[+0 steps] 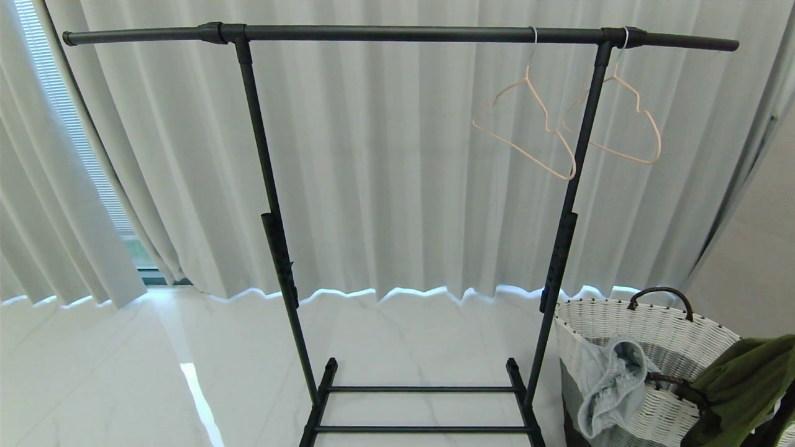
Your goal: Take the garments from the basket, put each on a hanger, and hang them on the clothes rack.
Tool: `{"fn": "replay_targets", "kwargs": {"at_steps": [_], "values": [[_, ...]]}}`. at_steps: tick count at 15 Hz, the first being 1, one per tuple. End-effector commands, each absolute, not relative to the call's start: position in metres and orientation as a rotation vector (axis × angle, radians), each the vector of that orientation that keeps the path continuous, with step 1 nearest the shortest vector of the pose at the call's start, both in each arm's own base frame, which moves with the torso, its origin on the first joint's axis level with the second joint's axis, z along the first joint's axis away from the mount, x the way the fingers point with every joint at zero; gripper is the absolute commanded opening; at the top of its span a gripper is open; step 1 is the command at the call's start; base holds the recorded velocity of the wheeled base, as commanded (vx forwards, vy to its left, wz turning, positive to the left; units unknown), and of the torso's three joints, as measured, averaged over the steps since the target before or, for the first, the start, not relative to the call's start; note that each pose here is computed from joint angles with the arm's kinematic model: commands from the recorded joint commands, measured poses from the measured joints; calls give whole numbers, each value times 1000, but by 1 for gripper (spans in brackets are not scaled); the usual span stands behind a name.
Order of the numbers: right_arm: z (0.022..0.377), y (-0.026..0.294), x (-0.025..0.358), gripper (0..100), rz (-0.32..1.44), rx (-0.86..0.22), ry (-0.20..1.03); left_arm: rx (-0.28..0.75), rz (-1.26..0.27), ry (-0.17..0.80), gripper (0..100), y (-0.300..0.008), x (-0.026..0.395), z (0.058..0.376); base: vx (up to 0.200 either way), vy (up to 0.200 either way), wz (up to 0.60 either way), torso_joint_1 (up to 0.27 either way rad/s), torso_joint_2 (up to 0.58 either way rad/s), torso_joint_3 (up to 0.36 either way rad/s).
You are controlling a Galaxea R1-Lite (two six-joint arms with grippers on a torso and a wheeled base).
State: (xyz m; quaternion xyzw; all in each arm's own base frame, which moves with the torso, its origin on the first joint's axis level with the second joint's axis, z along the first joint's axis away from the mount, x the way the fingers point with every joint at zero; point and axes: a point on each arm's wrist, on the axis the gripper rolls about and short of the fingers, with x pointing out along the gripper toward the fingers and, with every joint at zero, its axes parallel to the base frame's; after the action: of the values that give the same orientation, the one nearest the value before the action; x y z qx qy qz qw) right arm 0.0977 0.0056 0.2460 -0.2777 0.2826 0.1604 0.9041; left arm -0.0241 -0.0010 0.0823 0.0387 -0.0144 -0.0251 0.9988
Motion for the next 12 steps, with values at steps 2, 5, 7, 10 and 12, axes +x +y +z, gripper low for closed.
{"fn": "replay_targets", "kwargs": {"at_steps": [2,5,7,10,12], "values": [[245,7,95,0,370,-511,570,-47,-181,-50,100,-1,-3,178,0,0,0,0,0,0],[248,8,95,0,403,-480,548,-25,-415,108,100,-26,70,233,0,0,0,0,0,0],[252,8,92,0,420,-448,522,-19,-572,214,100,-58,103,233,0,0,0,0,0,0],[260,10,90,0,453,-427,454,14,-687,326,100,-125,169,217,0,0,0,0,0,0],[260,10,92,0,471,-422,447,2,-725,390,100,-175,185,198,0,0,0,0,0,0]]}}
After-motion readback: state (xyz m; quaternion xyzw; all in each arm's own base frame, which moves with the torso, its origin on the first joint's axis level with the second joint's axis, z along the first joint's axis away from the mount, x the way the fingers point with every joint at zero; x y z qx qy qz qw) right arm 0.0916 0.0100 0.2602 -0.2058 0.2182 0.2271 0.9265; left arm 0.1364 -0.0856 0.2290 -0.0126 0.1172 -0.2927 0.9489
